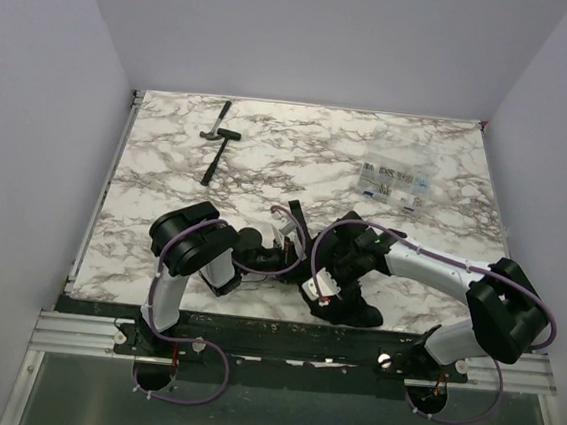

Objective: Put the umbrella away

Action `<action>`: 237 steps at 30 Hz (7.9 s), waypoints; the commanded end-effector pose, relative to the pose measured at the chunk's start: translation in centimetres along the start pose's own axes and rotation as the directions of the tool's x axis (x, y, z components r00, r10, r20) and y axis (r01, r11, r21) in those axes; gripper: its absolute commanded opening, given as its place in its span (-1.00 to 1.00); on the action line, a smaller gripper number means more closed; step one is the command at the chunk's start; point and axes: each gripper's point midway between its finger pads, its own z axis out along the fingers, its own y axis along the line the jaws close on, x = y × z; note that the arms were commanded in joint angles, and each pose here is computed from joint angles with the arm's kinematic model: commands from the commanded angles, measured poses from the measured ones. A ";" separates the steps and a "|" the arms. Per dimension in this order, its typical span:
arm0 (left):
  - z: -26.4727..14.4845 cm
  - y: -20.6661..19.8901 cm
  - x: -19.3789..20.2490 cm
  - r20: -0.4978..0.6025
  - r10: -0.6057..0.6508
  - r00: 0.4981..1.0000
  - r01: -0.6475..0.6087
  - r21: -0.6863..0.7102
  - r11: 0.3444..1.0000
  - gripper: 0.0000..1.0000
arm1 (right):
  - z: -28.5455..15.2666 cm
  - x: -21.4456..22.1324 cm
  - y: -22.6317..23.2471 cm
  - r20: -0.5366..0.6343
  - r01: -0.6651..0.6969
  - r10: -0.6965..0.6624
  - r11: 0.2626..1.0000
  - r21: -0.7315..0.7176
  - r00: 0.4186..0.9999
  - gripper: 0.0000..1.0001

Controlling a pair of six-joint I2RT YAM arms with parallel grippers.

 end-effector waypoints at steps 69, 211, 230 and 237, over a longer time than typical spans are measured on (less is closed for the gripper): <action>-1.7 -1.7 0.3 -0.118 0.909 0.400 -0.887 -0.299 0.352 0.97 | 1.4 4.8 2.5 0.015 -0.399 0.408 0.901 -0.172 0.913 0.04; 0.1 4.4 5.3 -0.393 0.850 0.352 -0.936 -0.150 0.318 -0.12 | 0.7 0.0 8.4 -0.102 -0.682 0.717 0.594 -0.427 0.689 -0.26; -1.4 6.2 8.7 -0.472 0.659 0.586 -0.758 -0.031 0.652 -0.81 | -12.2 -0.1 -2.4 0.170 -0.681 0.679 0.730 -0.055 0.714 0.46; -1.6 6.0 8.4 -0.520 0.448 0.727 -0.559 -0.068 0.826 -0.85 | -14.2 -1.5 -4.0 0.250 -0.456 0.399 0.856 0.243 0.882 0.99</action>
